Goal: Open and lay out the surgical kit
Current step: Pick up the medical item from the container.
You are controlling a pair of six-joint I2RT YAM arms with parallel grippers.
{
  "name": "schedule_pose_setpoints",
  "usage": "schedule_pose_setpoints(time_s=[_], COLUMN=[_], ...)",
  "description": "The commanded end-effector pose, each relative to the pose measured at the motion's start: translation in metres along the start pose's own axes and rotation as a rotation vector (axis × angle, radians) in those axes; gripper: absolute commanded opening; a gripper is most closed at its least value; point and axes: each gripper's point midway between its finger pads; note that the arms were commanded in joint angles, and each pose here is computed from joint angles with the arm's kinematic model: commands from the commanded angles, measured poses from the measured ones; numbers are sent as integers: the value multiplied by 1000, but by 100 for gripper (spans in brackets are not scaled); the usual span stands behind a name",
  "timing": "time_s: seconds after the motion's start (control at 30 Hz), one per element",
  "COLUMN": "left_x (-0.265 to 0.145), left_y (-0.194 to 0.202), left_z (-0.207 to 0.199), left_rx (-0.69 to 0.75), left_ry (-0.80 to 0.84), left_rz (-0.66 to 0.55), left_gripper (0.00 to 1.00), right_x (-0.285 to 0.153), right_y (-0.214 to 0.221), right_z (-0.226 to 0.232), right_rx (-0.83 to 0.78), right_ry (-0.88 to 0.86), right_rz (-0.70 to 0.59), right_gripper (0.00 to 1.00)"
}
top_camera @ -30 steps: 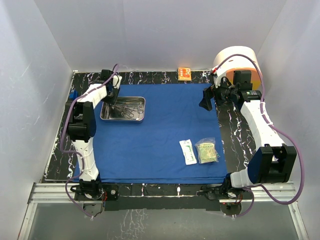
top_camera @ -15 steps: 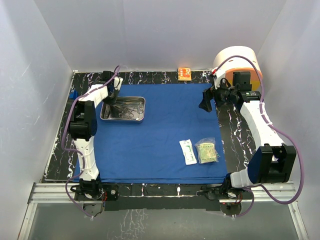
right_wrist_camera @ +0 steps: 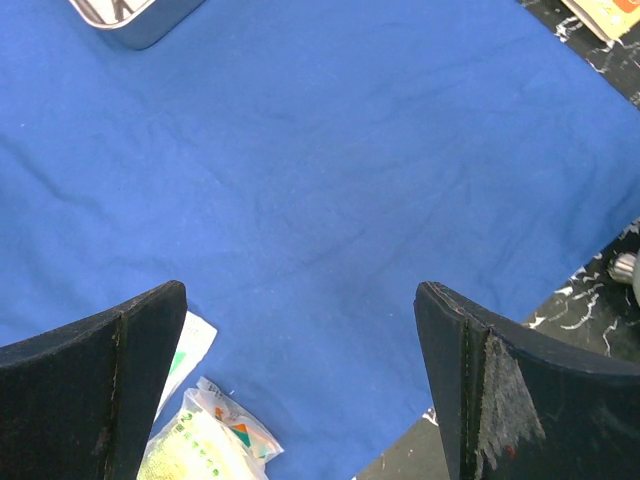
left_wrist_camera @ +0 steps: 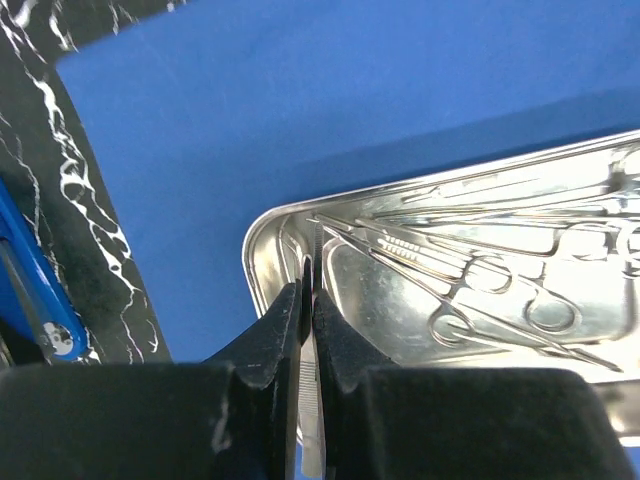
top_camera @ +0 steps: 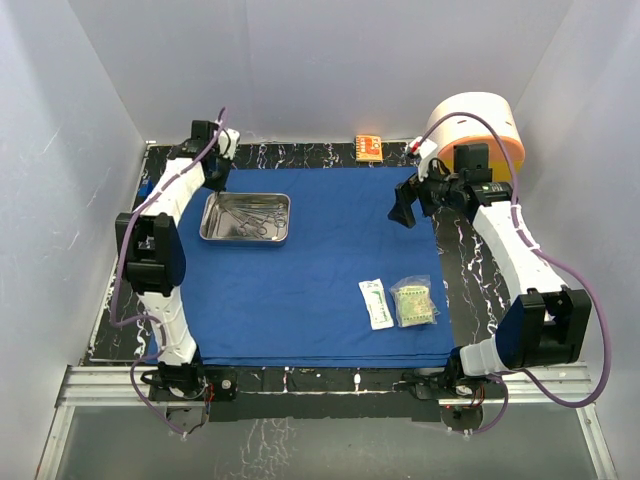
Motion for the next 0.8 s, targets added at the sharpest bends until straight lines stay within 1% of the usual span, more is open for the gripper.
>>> schedule_pose_setpoints(time_s=[0.0, 0.07, 0.13, 0.2, 0.23, 0.27, 0.3, 0.37, 0.43, 0.53, 0.63, 0.77], left_x=[-73, -94, -120, -146, -162, -174, -181, -188, -188, -187, -181, -174], left_y=[-43, -54, -65, -71, -70, -71, -67, -61, -51, -39, -32, -26], left_z=[-8, -28, -58, -92, -114, -129, -142, -165, -187, -212, -228, -241], left_rx=[-37, -71, -103, -152, -175, -193, -228, -249, -227, -177, -188, -174], left_ry=[101, 217, 391, 604, 751, 855, 930, 1030, 1077, 1071, 1061, 1055], left_rz=[-153, -215, -300, -383, -410, -442, -443, -436, -401, -377, -341, -320], left_gripper=[0, 0, 0, 0, 0, 0, 0, 0, 0, 0, 0, 0], right_x=[6, 13, 20, 27, 33, 38, 43, 55, 63, 72, 79, 91], right_y=[-24, -32, -44, -57, -65, -72, -78, -88, -95, -108, -120, -126], right_z=[7, 13, 23, 34, 42, 48, 55, 70, 86, 95, 95, 96], right_rx=[-99, -128, -148, -138, -131, -123, -105, -62, -34, 50, 181, 263], right_ry=[-7, -24, -64, -123, -170, -201, -229, -281, -335, -347, -339, -307], right_rz=[-40, -62, -99, -139, -160, -179, -194, -221, -237, -264, -288, -291], right_gripper=[98, 98, 98, 97, 96, 95, 94, 91, 89, 87, 79, 74])
Point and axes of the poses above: each gripper's point midway between its finger pads, its own x axis out along the fingers, its own z axis along the line the jaws close on, y = z × x, and after that the axes turned 4 degrees about -x, right-handed
